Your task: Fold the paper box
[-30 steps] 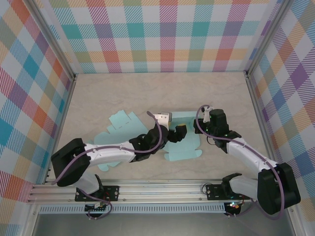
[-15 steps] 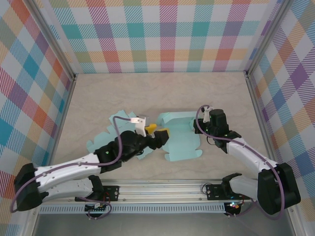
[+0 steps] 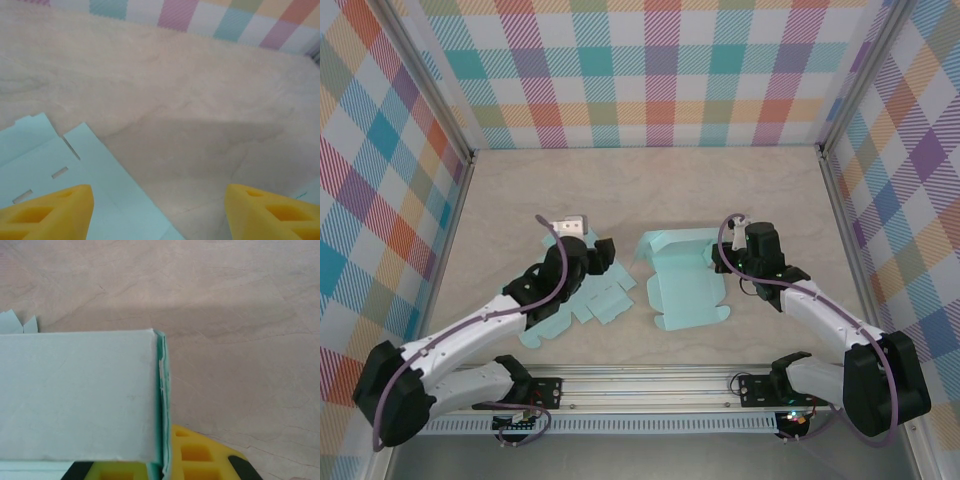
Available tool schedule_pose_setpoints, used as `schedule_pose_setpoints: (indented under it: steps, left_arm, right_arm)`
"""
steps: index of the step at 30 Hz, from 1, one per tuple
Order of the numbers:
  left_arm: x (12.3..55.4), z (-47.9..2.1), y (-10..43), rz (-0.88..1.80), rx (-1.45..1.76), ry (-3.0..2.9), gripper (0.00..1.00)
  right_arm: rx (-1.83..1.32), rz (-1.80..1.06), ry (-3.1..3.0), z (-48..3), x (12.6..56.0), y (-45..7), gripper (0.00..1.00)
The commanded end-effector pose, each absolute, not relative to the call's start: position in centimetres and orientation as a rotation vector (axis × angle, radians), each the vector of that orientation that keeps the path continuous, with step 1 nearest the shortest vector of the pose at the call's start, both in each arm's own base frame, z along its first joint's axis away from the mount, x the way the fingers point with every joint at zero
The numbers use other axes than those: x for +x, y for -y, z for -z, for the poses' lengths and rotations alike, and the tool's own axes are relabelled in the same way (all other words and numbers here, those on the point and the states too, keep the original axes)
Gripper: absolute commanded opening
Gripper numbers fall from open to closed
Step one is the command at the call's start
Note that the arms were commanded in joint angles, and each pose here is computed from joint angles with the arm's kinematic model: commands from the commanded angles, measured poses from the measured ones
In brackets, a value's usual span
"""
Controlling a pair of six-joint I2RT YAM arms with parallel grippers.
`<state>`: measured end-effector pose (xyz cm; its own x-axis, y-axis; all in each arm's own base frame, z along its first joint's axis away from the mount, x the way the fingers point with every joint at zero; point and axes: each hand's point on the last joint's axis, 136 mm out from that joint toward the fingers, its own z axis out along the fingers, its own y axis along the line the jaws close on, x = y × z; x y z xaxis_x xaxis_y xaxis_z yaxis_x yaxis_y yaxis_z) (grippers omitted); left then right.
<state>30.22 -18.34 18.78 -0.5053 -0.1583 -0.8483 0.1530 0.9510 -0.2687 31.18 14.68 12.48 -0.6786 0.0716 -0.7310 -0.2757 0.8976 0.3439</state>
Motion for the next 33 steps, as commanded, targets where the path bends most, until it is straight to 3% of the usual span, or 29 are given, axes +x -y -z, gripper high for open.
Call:
schedule_pose_setpoints:
  steps: [1,10,23,33]
  left_arm:
    - [30.5,-18.0,20.8,0.410,0.163,-2.117,0.71]
    - [29.2,-16.0,26.5,0.595,0.438,-2.166,0.70]
    - [25.8,-15.5,28.7,0.615,0.615,-2.145,0.67]
    - [28.2,-17.1,31.8,0.585,0.687,-2.056,0.64]
  right_arm:
    - [-0.160,-0.598,-2.236,-13.6,31.5,-15.6,0.00]
    - [-0.163,-0.588,-2.255,-12.9,31.8,-15.6,0.00]
    - [-0.163,-0.570,-2.260,-12.9,32.0,-15.5,0.00]
    - [-0.179,-0.611,-2.255,-13.1,31.7,-16.0,0.00]
